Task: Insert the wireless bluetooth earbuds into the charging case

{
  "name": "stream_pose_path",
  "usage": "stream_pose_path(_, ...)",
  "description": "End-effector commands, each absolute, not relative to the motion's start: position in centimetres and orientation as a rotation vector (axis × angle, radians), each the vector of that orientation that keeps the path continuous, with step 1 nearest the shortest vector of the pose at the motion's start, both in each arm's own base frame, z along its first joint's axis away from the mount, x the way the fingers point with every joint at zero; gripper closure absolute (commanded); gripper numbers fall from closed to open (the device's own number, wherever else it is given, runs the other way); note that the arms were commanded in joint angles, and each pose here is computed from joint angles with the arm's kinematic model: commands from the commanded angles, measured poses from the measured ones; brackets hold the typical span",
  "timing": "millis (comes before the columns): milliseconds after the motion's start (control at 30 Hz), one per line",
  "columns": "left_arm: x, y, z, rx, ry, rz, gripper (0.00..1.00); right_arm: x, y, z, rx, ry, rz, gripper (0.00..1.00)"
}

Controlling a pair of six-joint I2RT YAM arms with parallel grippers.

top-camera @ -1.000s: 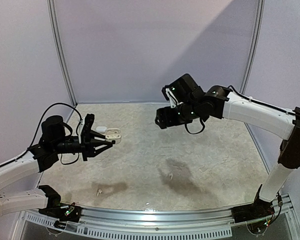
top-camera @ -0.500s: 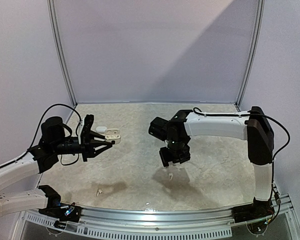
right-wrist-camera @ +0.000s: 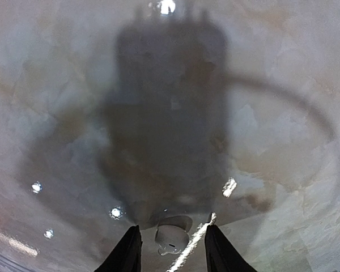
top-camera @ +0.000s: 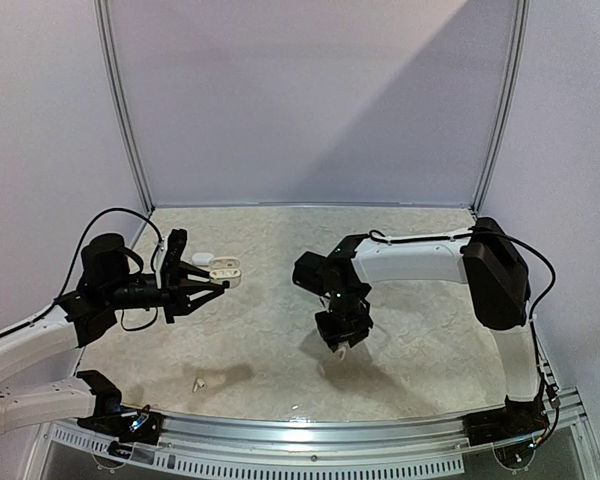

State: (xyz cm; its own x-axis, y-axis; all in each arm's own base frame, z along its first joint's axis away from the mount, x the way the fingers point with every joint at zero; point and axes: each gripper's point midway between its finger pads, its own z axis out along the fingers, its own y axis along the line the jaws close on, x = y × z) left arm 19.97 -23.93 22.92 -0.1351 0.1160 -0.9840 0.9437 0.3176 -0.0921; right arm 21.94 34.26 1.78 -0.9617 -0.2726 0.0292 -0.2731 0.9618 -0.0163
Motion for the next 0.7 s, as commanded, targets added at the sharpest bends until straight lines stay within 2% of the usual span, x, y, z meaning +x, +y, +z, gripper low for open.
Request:
stream_pose_path(0,19.9,-23.9,23.0,1.007,1.513,-0.970,1.00,21.3,34.9,0.9,0.440,-3.048,-0.003,0.63)
stream_pose_path(400,20.0,-23.9,22.9,1.010,1.517,-0.965,1.00,20.8,34.1,0.0,0.451,-3.022,0.037,0.75)
stream_pose_path(500,20.0,-23.9,22.9,1.010,1.514,-0.964,1.00,20.6,34.0,-0.1,0.453,-3.016,0.042,0.83)
stream_pose_path(667,20.1,-23.8,23.1,1.006,1.511,-0.957,1.00,21.5,34.6,1.3,0.475,-3.061,0.010,0.90)
